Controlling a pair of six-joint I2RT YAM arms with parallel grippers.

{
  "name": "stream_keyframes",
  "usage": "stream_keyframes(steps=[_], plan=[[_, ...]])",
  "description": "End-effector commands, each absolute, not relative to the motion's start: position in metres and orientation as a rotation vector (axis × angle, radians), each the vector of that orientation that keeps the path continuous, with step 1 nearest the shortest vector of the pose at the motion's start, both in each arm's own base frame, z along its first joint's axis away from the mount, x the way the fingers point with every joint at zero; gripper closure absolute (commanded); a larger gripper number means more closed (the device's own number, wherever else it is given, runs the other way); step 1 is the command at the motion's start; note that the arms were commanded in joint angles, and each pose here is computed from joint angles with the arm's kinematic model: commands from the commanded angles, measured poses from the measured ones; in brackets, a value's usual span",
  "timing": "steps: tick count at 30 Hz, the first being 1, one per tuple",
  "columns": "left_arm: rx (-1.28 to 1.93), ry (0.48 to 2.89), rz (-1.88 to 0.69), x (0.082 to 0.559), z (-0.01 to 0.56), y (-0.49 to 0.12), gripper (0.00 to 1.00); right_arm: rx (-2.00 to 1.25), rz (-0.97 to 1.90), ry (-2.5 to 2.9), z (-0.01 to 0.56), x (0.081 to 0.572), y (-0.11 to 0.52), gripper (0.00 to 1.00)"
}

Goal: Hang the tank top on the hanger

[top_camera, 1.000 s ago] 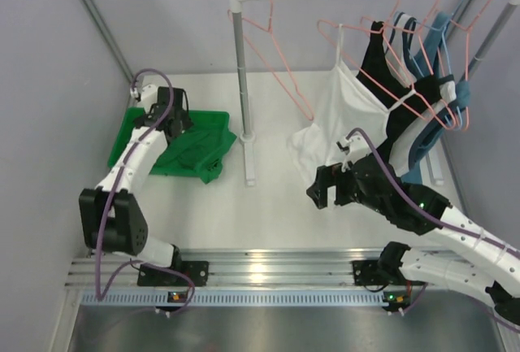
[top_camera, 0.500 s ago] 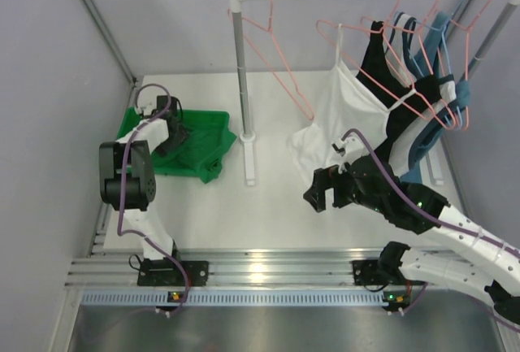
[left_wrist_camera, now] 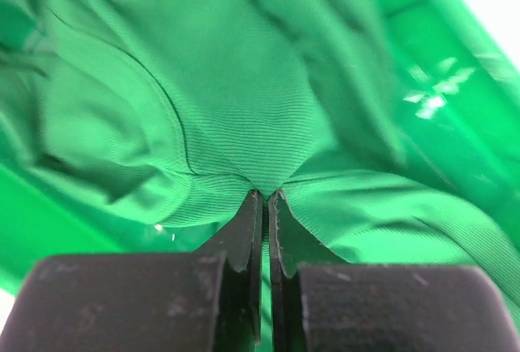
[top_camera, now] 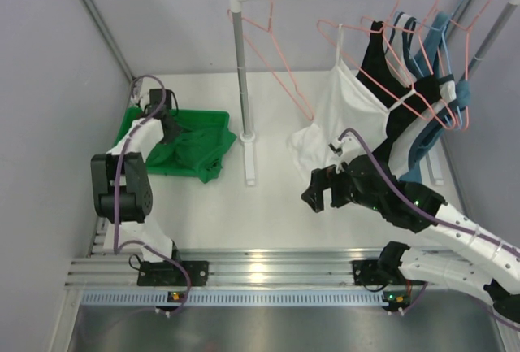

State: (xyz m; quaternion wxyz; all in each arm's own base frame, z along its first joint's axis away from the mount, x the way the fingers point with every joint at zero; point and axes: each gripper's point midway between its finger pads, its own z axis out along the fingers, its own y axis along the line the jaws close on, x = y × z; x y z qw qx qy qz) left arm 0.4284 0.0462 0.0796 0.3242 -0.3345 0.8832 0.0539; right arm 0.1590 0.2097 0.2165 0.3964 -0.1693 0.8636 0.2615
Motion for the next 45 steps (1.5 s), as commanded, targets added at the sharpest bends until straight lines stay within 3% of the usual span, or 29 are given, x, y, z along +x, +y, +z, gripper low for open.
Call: stream_keyframes(steps=[1, 17, 27, 37, 45], plan=[[-0.763, 2.165, 0.019, 0.434, 0.173, 0.039, 1.0, -0.442, 0.687, 2.142, 0.228, 0.162, 0.216, 0.0], [-0.313, 1.818, -0.47, 0.333, 0.412, -0.069, 1.0, -0.459, 0.627, 2.136, 0.24, 0.169, 0.214, 0.0], [0.007, 1.743, -0.804, 0.261, 0.475, -0.134, 1.0, -0.421, 0.608, 2.115, 0.255, 0.169, 0.204, 0.0], [0.108, 1.612, -0.977, 0.188, 0.549, -0.143, 1.0, -0.362, 0.597, 2.092, 0.27, 0.168, 0.19, 0.0], [0.036, 1.721, -1.093, 0.185, 0.501, -0.153, 1.0, -0.331, 0.609, 2.089, 0.272, 0.163, 0.182, 0.0]])
